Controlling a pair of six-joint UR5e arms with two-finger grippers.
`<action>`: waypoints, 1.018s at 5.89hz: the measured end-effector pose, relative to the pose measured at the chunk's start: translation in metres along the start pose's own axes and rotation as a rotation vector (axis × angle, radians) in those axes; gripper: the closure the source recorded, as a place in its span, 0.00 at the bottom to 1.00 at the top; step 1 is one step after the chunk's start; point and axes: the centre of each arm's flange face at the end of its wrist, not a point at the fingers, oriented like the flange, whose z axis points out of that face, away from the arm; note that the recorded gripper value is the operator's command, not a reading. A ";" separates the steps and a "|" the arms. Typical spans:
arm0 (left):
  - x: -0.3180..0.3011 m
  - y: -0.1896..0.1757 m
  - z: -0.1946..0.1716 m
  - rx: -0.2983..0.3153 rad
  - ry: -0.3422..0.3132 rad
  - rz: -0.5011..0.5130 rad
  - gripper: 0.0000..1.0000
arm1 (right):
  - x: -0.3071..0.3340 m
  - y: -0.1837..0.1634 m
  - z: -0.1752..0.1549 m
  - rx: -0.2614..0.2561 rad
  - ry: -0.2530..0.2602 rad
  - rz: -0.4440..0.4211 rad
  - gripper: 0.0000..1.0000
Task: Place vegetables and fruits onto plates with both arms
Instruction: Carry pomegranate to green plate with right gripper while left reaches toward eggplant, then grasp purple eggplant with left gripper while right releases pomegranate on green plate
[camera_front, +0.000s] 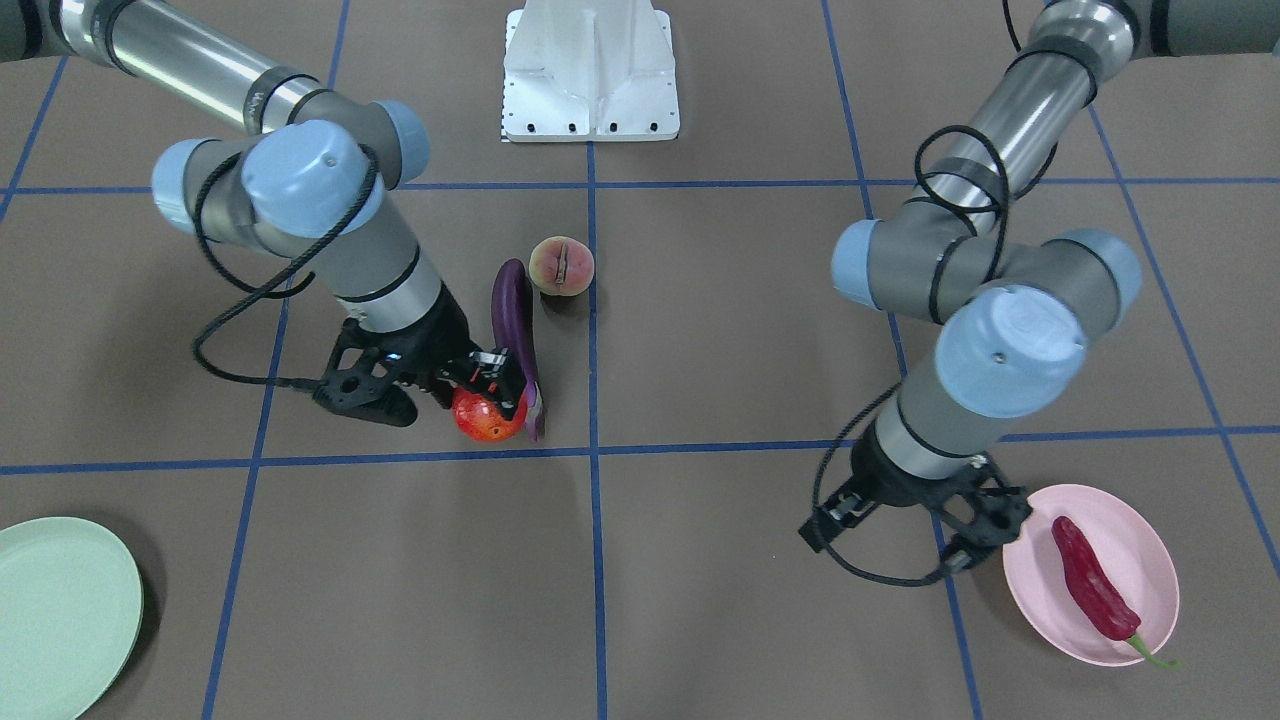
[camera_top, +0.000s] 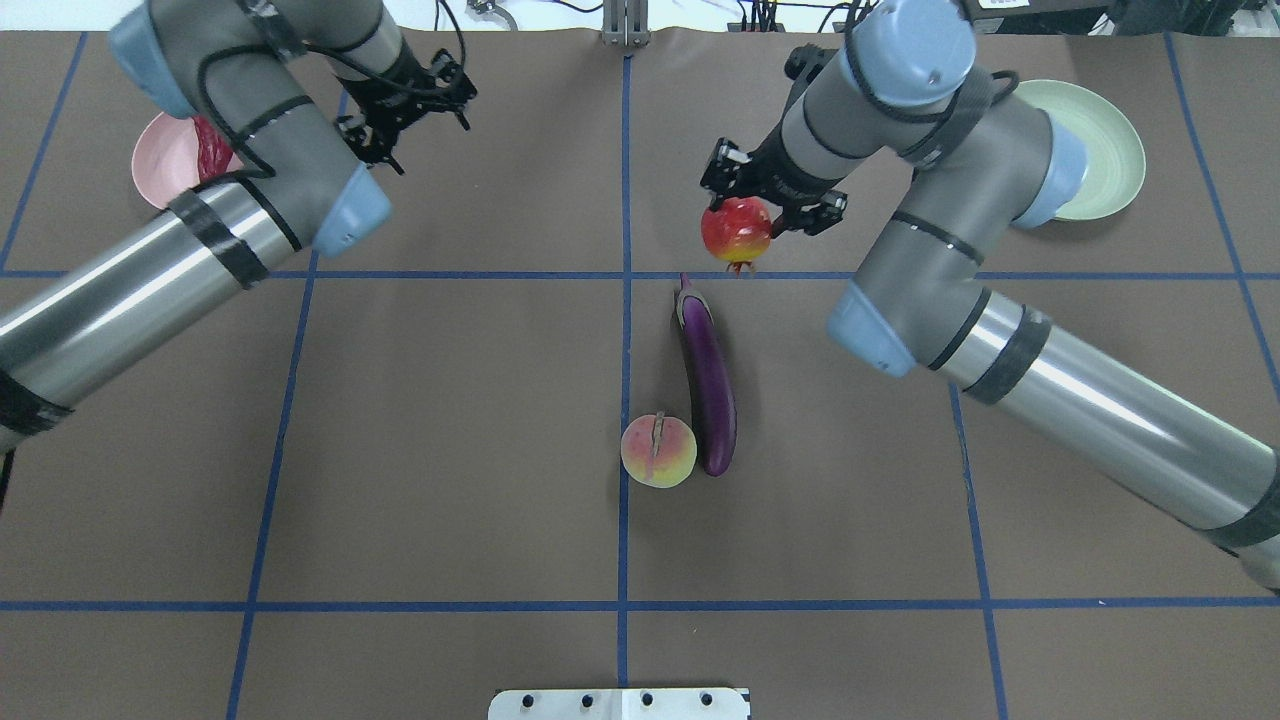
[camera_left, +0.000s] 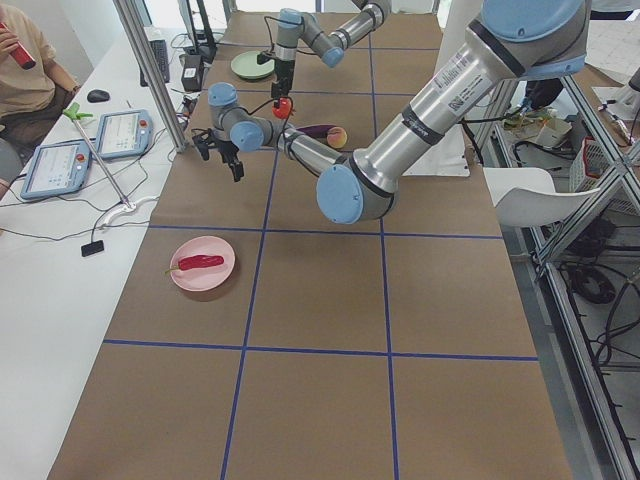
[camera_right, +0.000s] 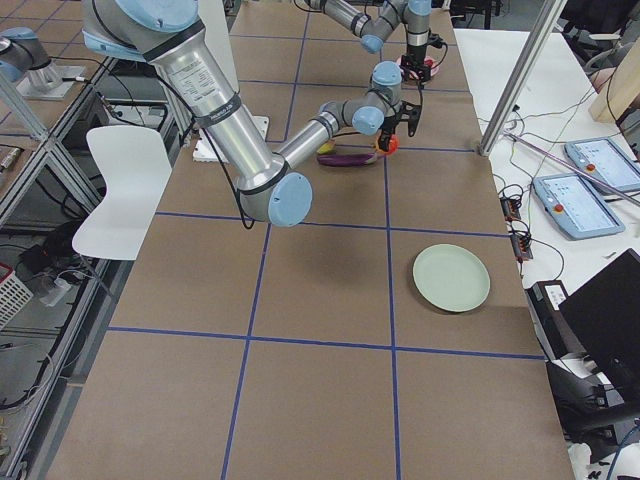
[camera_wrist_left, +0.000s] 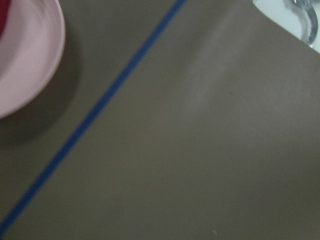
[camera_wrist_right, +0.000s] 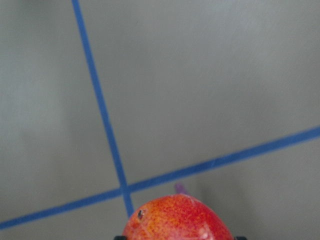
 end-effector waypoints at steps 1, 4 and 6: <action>0.036 0.071 0.010 -0.054 0.015 -0.011 0.00 | 0.046 -0.060 -0.012 0.004 0.036 0.000 1.00; 0.081 0.210 0.037 -0.140 0.015 0.039 0.01 | 0.180 -0.200 -0.030 0.047 0.185 -0.042 1.00; 0.103 0.255 0.055 -0.133 0.003 0.110 0.01 | 0.241 -0.242 -0.024 0.101 0.308 -0.041 1.00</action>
